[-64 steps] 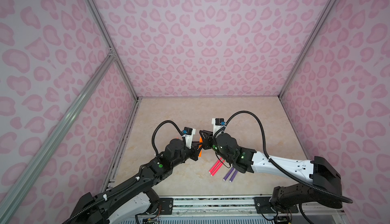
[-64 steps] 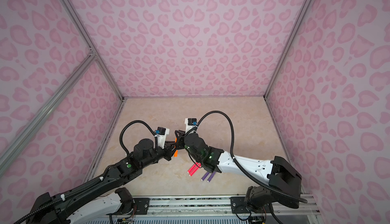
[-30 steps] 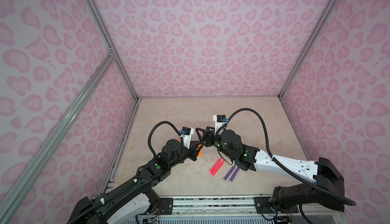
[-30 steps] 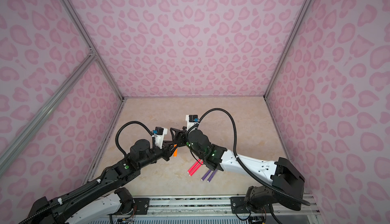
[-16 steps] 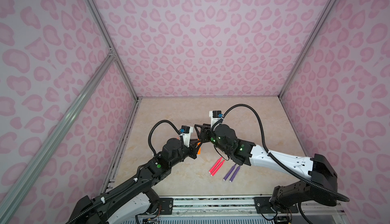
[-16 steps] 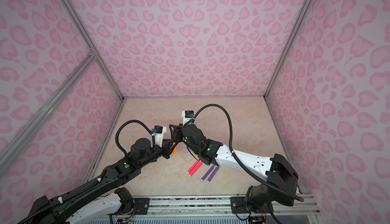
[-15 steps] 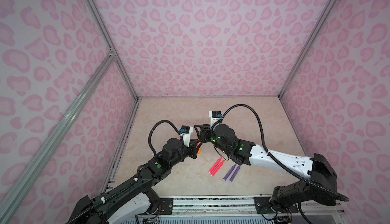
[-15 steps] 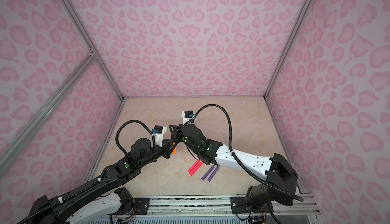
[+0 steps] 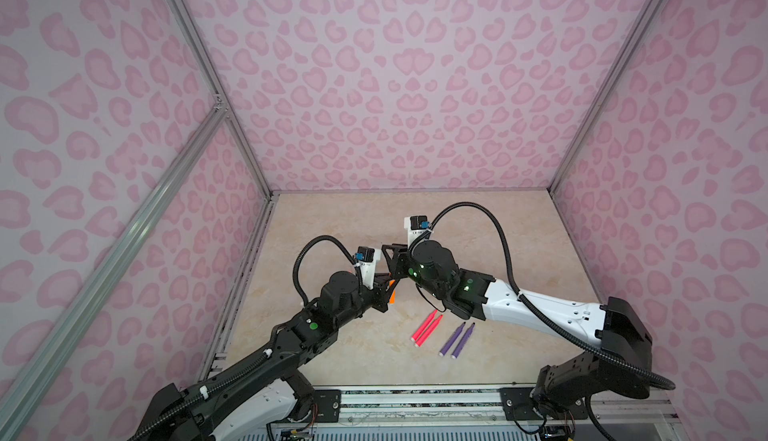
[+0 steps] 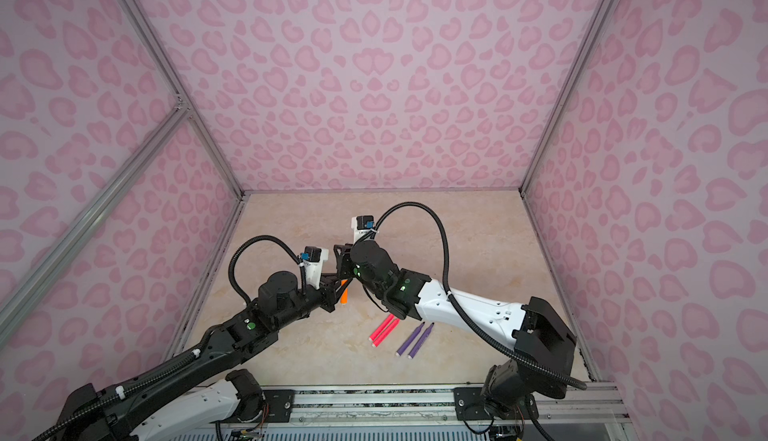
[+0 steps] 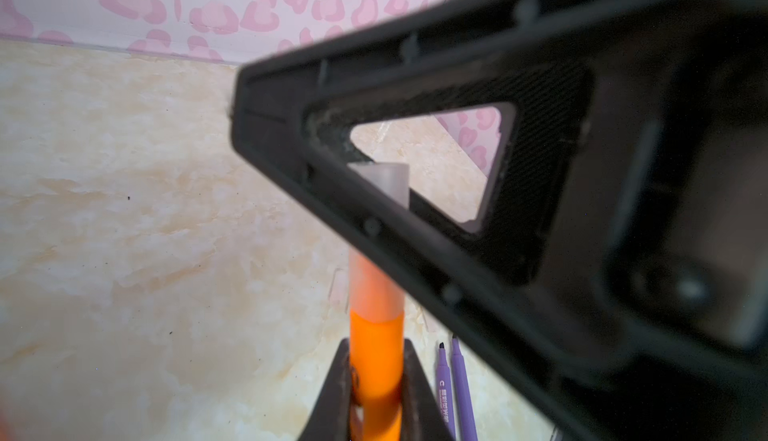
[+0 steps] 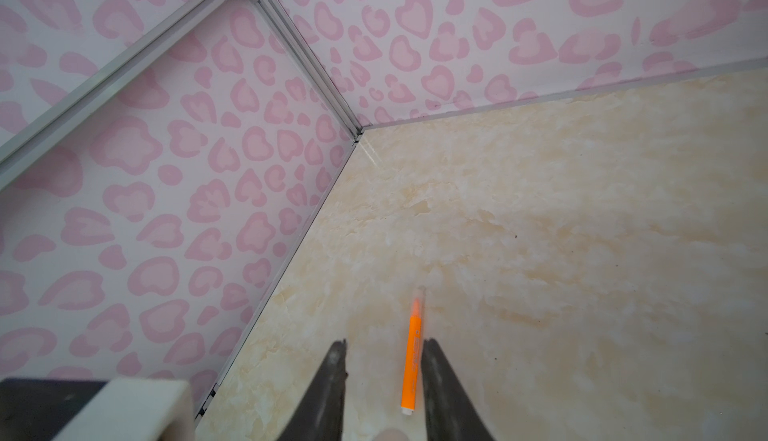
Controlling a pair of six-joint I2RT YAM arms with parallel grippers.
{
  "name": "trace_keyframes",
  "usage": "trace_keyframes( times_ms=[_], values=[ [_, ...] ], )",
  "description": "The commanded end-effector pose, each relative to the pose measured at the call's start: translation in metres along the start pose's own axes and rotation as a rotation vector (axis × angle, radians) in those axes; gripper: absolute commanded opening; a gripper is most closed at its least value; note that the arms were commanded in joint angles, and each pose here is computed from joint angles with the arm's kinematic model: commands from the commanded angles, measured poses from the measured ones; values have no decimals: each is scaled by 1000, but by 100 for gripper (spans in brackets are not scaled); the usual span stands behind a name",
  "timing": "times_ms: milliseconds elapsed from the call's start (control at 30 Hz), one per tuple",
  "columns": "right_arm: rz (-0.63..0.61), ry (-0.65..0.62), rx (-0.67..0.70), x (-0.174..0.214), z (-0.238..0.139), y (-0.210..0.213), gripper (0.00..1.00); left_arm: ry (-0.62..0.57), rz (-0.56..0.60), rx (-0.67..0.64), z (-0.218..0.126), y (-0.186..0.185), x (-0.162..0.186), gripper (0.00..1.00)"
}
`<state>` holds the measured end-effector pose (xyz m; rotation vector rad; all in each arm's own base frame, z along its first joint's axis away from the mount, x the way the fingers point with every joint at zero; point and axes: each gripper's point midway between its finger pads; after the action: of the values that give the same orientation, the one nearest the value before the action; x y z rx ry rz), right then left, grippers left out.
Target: Insert the pens into the pen caps
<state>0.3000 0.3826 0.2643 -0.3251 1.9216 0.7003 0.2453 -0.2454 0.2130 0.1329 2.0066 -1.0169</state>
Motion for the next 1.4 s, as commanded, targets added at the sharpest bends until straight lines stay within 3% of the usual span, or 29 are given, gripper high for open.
trace_keyframes(
  times_ms=[0, 267, 1367],
  values=[
    [-19, 15, 8, 3, 3, -1, 26, -18, 8, 19, -1, -6, -6, 3],
    [-7, 24, 10, 10, 1, -5, 0, -26, -1, 9, -1, -4, -8, 3],
    [19, 128, -121, 91, -14, 13, 0, -53, -137, 25, -4, 19, -14, 3]
  ],
)
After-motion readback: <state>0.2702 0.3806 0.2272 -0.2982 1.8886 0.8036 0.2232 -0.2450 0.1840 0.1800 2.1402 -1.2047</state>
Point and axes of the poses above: each gripper's point midway between its finger pads, its own z axis out along the fingers, its own y axis along the line the jaws close on, x = y × z, and after that the axes turned 12 degrees about -z, right-handed
